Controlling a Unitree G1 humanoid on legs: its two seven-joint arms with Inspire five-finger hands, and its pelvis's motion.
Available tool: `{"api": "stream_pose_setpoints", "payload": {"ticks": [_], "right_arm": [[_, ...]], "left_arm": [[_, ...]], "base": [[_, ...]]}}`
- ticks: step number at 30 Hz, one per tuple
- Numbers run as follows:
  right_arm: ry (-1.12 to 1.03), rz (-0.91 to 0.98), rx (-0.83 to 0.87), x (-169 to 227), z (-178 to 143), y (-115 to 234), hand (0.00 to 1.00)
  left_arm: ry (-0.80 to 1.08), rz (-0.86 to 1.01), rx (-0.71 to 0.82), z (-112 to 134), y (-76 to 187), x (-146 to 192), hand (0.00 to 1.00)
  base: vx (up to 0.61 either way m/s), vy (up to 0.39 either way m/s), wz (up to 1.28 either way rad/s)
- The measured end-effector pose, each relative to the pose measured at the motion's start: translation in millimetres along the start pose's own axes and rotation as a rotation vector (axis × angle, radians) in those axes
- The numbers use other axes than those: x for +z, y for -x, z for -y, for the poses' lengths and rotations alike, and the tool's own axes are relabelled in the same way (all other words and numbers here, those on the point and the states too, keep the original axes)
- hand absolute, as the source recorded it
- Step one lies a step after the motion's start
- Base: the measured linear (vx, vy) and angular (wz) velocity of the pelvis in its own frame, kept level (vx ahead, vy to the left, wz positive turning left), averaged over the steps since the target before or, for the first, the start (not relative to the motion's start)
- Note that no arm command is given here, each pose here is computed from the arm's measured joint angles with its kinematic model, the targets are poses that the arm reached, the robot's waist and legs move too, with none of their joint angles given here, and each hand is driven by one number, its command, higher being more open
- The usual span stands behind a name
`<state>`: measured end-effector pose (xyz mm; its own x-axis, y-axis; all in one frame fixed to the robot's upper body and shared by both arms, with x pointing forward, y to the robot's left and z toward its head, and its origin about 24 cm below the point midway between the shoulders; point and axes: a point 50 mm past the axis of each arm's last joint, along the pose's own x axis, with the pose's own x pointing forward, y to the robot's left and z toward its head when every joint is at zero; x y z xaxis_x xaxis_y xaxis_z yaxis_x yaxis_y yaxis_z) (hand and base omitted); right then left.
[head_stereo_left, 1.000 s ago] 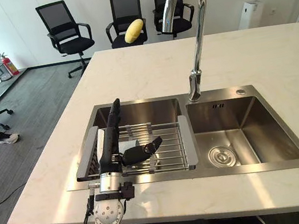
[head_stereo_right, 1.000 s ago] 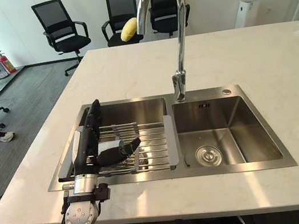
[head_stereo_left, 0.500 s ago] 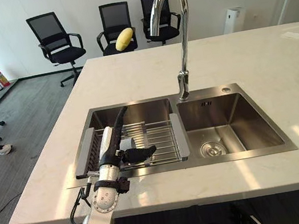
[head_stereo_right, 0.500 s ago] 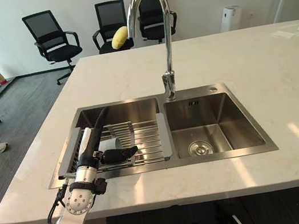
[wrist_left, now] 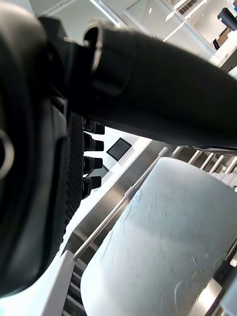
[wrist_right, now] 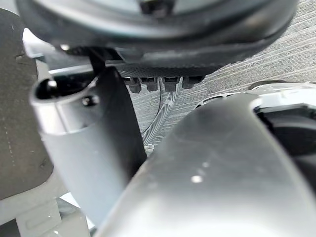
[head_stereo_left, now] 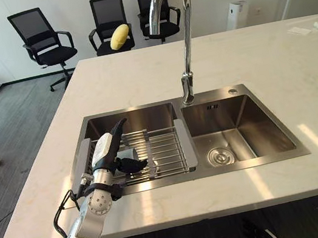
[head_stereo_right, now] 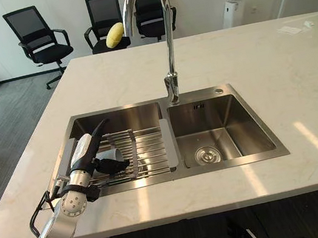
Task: Walk over to the sink, pick up the cup, carry it to the dishwasher, place the cup inside the dishwasher, then close the dishwasher door
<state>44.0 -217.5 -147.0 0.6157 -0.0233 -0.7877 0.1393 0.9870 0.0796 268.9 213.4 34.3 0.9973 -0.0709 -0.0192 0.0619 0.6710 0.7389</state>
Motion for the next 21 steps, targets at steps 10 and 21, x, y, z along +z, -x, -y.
{"api": "stream_pose_setpoints", "payload": {"ticks": [10,21], "right_arm": [[0.005,-0.009,-0.001,-1.2,1.1,0.7,1.00],[0.012,-0.009,0.007,-0.5,-0.1,0.1,1.00]], "left_arm": [[0.017,0.050,-0.026,-7.7,0.3,1.9,1.00],[-0.028,0.113,-0.127,-14.2,0.2,12.5,1.00]], "base": [[0.00,0.000,0.00],[0.00,0.000,0.01]]}}
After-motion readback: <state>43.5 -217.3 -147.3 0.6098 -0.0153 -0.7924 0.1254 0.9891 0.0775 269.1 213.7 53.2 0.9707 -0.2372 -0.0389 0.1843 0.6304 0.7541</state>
